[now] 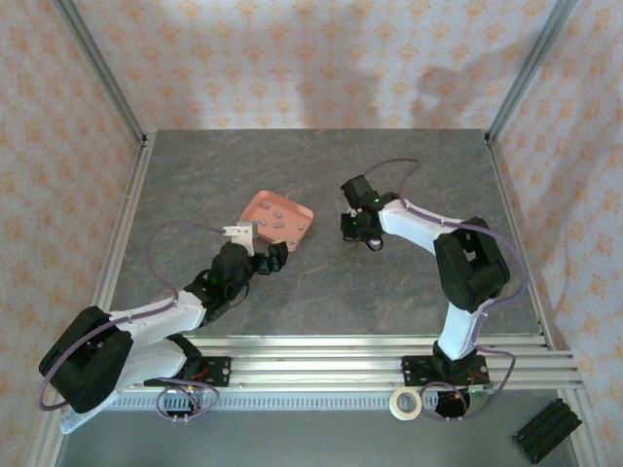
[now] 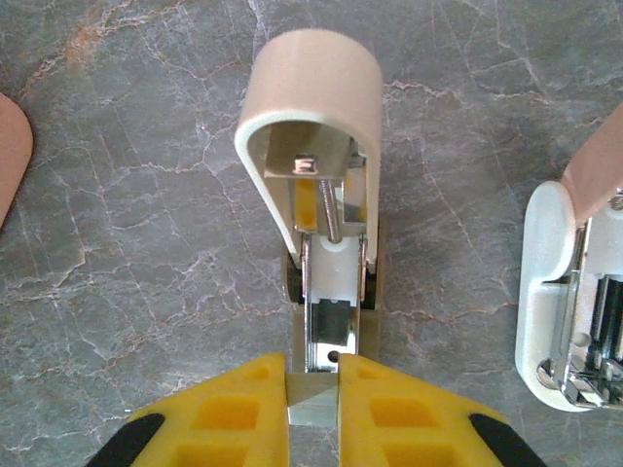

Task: Load the staples into the stapler

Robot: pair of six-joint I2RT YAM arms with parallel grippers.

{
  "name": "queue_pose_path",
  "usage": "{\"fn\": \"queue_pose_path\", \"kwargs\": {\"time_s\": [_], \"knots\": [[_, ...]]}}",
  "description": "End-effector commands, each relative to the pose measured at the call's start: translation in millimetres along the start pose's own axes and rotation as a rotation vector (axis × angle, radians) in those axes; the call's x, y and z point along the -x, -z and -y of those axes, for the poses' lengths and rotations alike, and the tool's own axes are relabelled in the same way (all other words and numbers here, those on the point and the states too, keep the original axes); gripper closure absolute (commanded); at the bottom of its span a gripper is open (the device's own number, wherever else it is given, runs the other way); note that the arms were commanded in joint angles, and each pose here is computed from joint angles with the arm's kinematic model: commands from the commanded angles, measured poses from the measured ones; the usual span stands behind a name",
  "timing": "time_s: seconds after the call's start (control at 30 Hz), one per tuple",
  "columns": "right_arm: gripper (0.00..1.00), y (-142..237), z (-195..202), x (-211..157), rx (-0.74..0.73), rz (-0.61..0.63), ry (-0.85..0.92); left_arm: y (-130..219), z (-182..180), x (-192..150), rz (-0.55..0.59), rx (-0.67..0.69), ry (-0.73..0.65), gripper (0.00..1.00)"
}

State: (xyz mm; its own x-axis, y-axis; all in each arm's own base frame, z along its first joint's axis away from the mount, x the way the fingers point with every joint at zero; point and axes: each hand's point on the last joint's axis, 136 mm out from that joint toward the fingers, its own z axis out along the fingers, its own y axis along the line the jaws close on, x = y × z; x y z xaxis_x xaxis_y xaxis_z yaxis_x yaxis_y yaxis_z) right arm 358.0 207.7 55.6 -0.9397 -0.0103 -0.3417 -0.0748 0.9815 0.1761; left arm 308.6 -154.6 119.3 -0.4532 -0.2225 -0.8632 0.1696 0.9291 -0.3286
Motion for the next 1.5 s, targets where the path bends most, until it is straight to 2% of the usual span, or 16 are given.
{"fn": "queue_pose_path", "kwargs": {"time_s": [0.0,1.0,1.23,1.47], "knots": [[0.83,-7,3,-1,-0.014,0.0,-0.012,0,3,14,0.036,-0.002,0.0,0.06],[0.83,-22,32,-24,-0.149,-0.065,0.052,-4,4,12,0.026,-0.003,-0.005,0.06],[0.81,-20,25,-21,-0.118,-0.06,0.052,-5,6,13,0.029,-0.008,-0.002,0.06],[0.73,-10,17,-11,-0.088,-0.032,0.046,-4,6,13,0.029,-0.007,-0.003,0.06]]}}
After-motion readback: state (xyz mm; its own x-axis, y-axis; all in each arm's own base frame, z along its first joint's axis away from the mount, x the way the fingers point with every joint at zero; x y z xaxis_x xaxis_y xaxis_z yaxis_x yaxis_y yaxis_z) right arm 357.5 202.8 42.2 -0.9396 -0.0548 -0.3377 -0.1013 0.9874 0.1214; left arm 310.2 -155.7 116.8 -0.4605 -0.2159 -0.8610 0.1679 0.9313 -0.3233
